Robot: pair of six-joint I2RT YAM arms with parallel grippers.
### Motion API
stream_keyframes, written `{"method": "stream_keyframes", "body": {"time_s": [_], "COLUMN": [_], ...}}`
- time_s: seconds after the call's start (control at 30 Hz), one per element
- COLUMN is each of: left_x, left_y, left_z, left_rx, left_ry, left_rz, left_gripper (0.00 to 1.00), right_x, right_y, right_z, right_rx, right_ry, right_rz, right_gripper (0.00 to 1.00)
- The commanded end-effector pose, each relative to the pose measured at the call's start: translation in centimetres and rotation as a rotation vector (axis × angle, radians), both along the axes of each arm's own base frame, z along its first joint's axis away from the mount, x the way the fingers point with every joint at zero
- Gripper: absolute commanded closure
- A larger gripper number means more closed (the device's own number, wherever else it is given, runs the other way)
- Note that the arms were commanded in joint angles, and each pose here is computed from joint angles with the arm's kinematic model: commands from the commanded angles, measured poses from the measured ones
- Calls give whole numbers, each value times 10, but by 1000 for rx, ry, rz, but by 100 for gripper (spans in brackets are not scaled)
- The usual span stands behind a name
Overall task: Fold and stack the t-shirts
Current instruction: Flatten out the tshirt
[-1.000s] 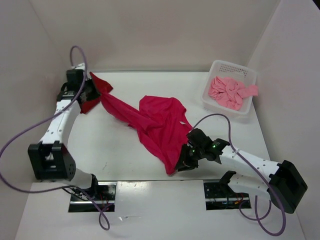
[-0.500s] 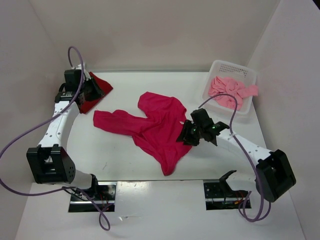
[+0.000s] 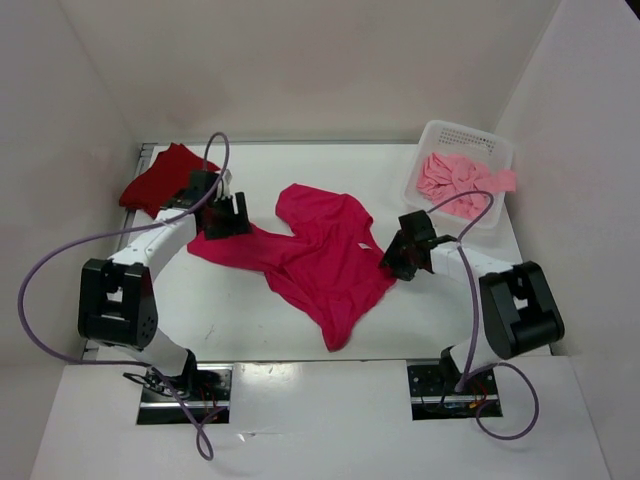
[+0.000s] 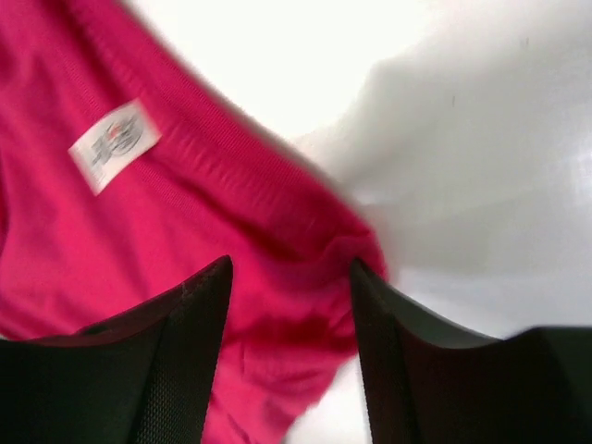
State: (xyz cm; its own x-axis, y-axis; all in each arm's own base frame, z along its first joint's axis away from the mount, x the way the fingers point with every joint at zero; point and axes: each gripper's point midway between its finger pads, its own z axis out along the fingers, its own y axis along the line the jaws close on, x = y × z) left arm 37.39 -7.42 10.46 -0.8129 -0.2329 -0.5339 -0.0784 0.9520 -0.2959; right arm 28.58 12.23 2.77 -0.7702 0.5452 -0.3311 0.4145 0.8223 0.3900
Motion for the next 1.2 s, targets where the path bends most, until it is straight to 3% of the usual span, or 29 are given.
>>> {"method": "stream_keyframes", "body": {"time_s": [0.0,0.1,0.13,0.17,0.33,0.4,0.43,0.47,0.57,0.6,0.73,0.77,0.9,0.97,1.1,1.17], "left_x": [-10,-22,-28,-33,-46,-45,-44,-46,-46,-45,-20,-18,-15,-15,-26,-46], "left_y": [1,5,5,7,26,30,35,38,36,34,17,13,7,8,11,10], "left_z": [-15,-31,-36,-40,-38,-32,-32,-35,-63,-68,-75,-77,-70,-41,23,48], "left_rx": [84,100,102,107,169,156,141,142,105,96,-1,-18,-51,-50,-31,-39], "left_ry": [29,80,103,125,111,94,97,107,197,204,185,188,184,141,90,110], "left_rz": [-42,-37,-38,-26,68,99,126,135,140,134,145,134,124,114,95,76], "left_gripper": [20,17,16,16,13,10,9,9,11,12,32,50,91,98,100,100], "right_x": [53,76,81,90,128,131,126,119,92,86,58,59,60,66,70,72], "right_y": [5,14,15,21,27,24,20,15,8,6,4,7,12,15,16,19], "right_z": [14,9,-1,3,32,57,60,57,56,52,17,17,10,11,8,7], "right_rx": [15,24,15,34,35,22,6,-9,-7,-10,-5,13,19,22,20,29], "right_ry": [-128,-131,-117,-140,-247,-297,-286,-275,-257,-249,-141,-153,-121,-125,-116,-112], "right_rz": [-40,-35,-28,-8,-4,-7,-16,-24,-32,-31,-26,-17,4,17,17,24], "right_gripper": [51,75,90,97,100,94,86,67,45,42,36,36,38,46,86,93]}}
